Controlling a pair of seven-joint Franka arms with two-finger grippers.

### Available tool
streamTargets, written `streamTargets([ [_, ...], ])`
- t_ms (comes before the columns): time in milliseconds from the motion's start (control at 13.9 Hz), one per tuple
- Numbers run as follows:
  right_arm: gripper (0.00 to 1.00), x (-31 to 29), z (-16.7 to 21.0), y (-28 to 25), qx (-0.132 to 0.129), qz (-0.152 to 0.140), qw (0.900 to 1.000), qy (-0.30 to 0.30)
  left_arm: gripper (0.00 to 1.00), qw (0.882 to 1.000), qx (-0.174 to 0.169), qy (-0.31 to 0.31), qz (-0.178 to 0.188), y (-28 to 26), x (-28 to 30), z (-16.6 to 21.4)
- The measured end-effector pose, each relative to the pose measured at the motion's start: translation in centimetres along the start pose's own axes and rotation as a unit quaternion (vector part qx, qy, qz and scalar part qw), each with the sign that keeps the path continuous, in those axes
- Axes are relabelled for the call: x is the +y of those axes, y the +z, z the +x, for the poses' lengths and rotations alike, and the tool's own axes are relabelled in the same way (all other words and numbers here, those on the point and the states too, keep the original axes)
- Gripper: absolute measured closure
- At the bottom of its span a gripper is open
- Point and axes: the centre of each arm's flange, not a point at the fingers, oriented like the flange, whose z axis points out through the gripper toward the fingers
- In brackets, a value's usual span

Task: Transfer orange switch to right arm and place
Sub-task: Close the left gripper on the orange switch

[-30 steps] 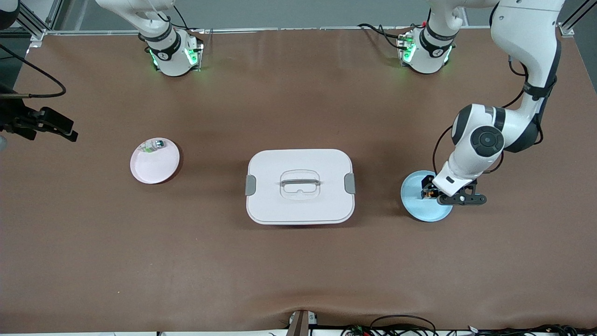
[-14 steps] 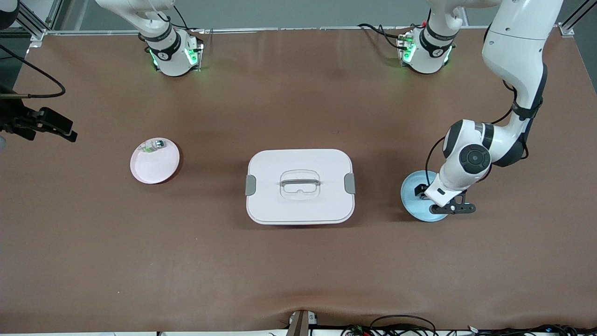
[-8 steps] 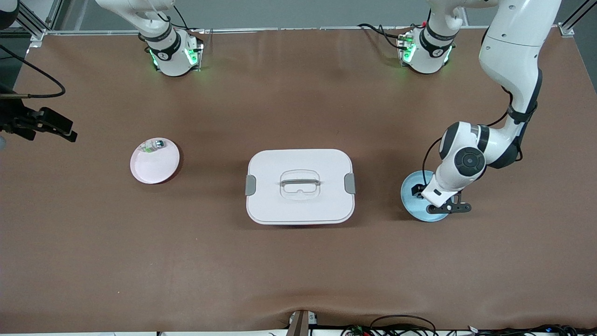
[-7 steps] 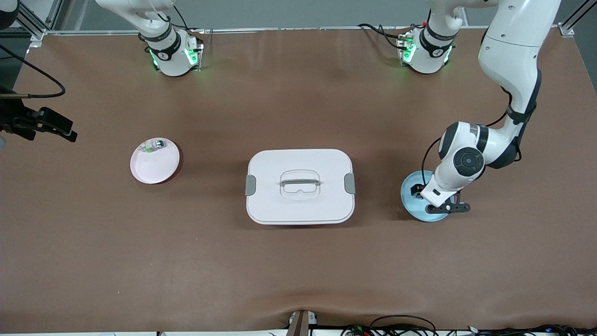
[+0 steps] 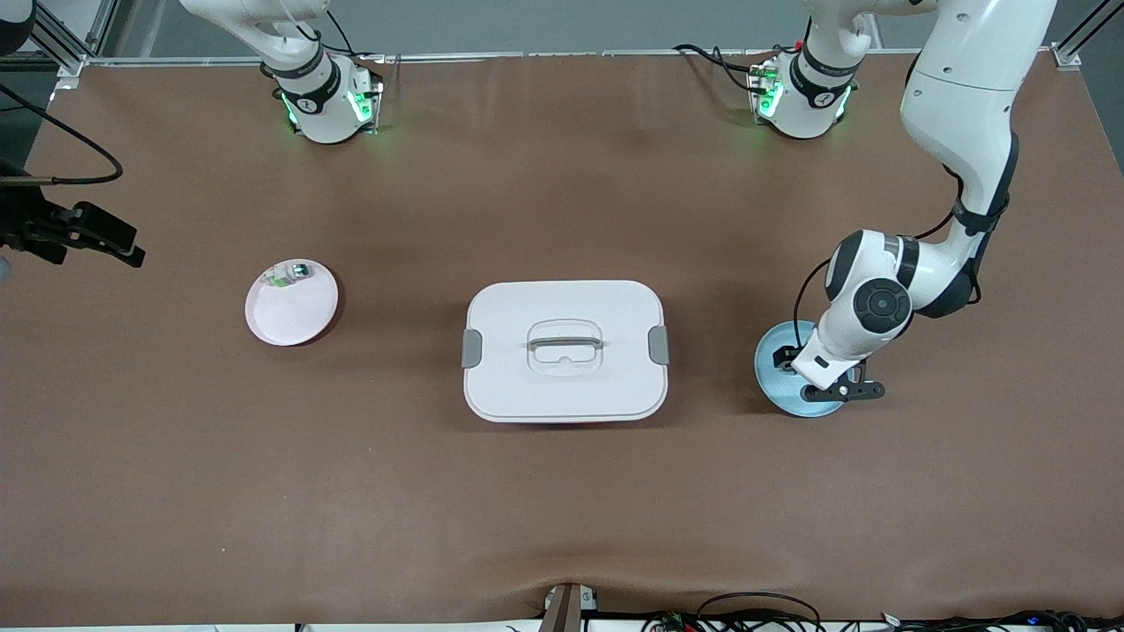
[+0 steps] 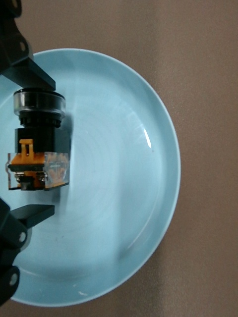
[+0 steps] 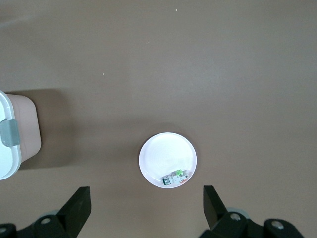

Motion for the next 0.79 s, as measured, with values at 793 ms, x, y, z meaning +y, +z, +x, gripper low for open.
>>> streamTargets([
  [793, 0.0, 0.0, 0.0, 0.0, 0.0, 0.0, 1.0, 0.0, 0.28, 1.0, -0.003, -0.001, 0.0, 0.32, -0.05, -0.04],
])
